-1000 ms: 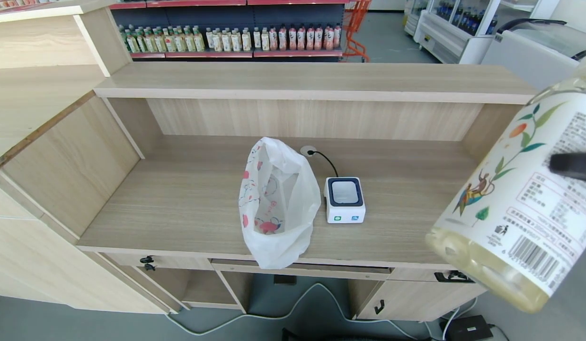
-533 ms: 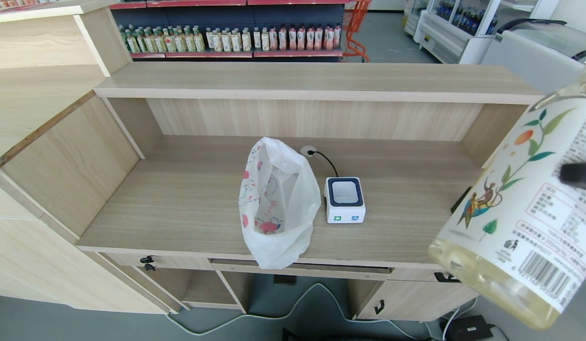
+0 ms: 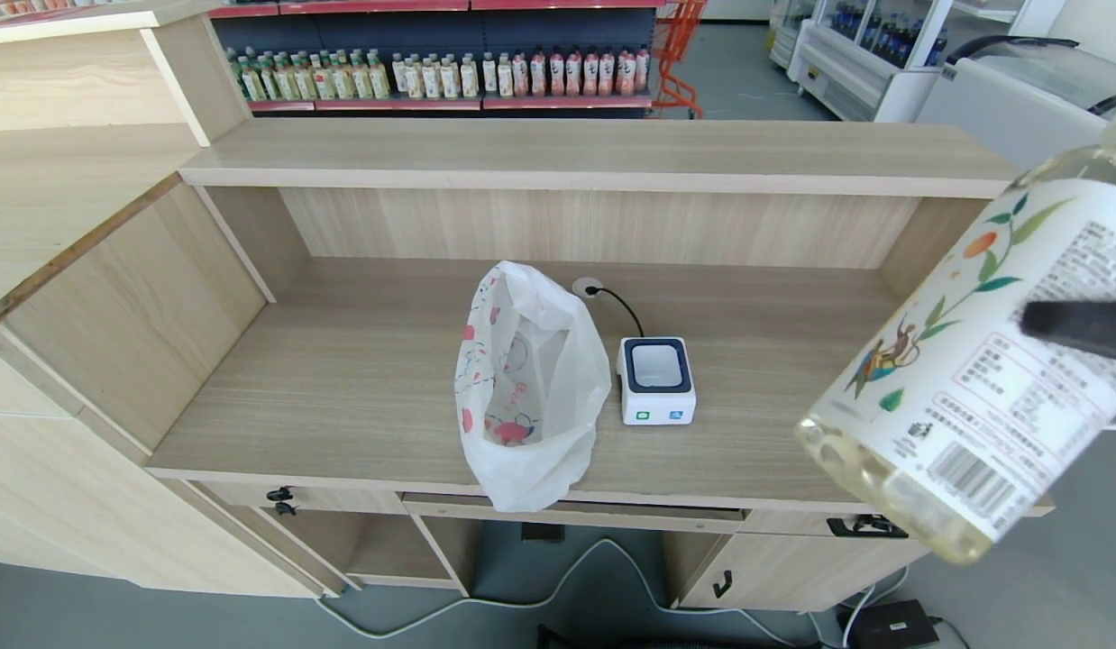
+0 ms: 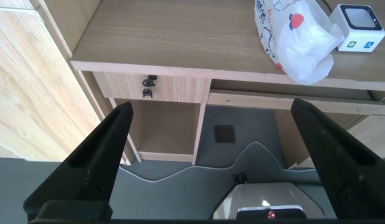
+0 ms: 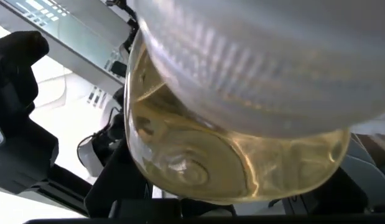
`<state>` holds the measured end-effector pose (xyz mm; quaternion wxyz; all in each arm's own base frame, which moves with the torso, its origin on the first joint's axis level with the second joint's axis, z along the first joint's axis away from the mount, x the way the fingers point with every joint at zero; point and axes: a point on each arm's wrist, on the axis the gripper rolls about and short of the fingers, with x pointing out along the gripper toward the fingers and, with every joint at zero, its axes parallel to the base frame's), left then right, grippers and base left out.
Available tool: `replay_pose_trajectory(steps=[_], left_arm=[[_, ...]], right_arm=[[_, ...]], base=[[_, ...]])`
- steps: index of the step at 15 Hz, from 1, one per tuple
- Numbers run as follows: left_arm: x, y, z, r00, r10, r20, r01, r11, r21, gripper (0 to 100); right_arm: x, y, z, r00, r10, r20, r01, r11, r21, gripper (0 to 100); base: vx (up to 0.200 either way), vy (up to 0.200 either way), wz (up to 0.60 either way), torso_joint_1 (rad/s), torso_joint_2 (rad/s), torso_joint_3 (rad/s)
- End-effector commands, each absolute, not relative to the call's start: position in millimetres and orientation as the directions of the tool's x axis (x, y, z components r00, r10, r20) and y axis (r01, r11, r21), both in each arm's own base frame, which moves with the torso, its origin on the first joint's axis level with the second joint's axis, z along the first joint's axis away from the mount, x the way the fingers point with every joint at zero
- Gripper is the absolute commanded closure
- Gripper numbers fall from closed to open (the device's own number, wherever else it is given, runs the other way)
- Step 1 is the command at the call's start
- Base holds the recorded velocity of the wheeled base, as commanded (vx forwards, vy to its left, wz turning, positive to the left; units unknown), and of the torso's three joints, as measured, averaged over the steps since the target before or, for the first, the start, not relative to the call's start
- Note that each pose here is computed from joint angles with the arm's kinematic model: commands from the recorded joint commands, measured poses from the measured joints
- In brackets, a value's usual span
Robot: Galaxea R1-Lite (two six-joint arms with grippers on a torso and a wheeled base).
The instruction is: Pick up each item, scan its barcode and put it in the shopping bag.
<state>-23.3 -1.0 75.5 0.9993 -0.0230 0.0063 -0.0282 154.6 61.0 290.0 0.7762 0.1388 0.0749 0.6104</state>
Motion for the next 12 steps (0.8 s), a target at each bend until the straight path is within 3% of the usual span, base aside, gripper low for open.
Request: replay_pose_trajectory(steps=[1, 4, 7, 9, 12], left_arm=[[-23.3, -1.0, 75.5, 0.998, -0.057, -0.011, 0.056, 0.997, -0.047, 0], [-23.3, -1.0, 75.5, 0.998, -0.057, -0.011, 0.056, 0.997, -0.047, 0], [-23.3, -1.0, 75.5, 0.998, -0.057, -0.011, 0.056, 0.997, -0.047, 0], [-23.3, -1.0, 75.5, 0.998, -0.057, -0.011, 0.056, 0.997, -0.047, 0], [-23.3, -1.0, 75.5, 0.998, -0.057, -0.011, 0.056, 0.997, -0.047, 0]], right_arm=[[198.1, 44.3, 268.1, 0.416, 0.909, 0.010, -0.894, 0.407, 0.189, 100], [237.2, 17.2, 243.0, 0.562, 0.825, -0.054, -0.827, 0.559, -0.061, 100], [274.5, 11.1, 238.5, 0.651, 0.757, -0.050, -0.718, 0.594, -0.363, 100], [298.2, 14.9, 250.4, 0.652, 0.758, 0.003, -0.646, 0.557, -0.522, 100], [321.1, 33.4, 253.6, 0.607, 0.794, 0.039, -0.599, 0.489, -0.634, 100]], base=[[0.000, 0.000, 0.00, 0.000, 0.00, 0.000], [0.000, 0.000, 0.00, 0.000, 0.00, 0.000], [0.000, 0.000, 0.00, 0.000, 0.00, 0.000], [0.000, 0.000, 0.00, 0.000, 0.00, 0.000], [0.000, 0.000, 0.00, 0.000, 0.00, 0.000]])
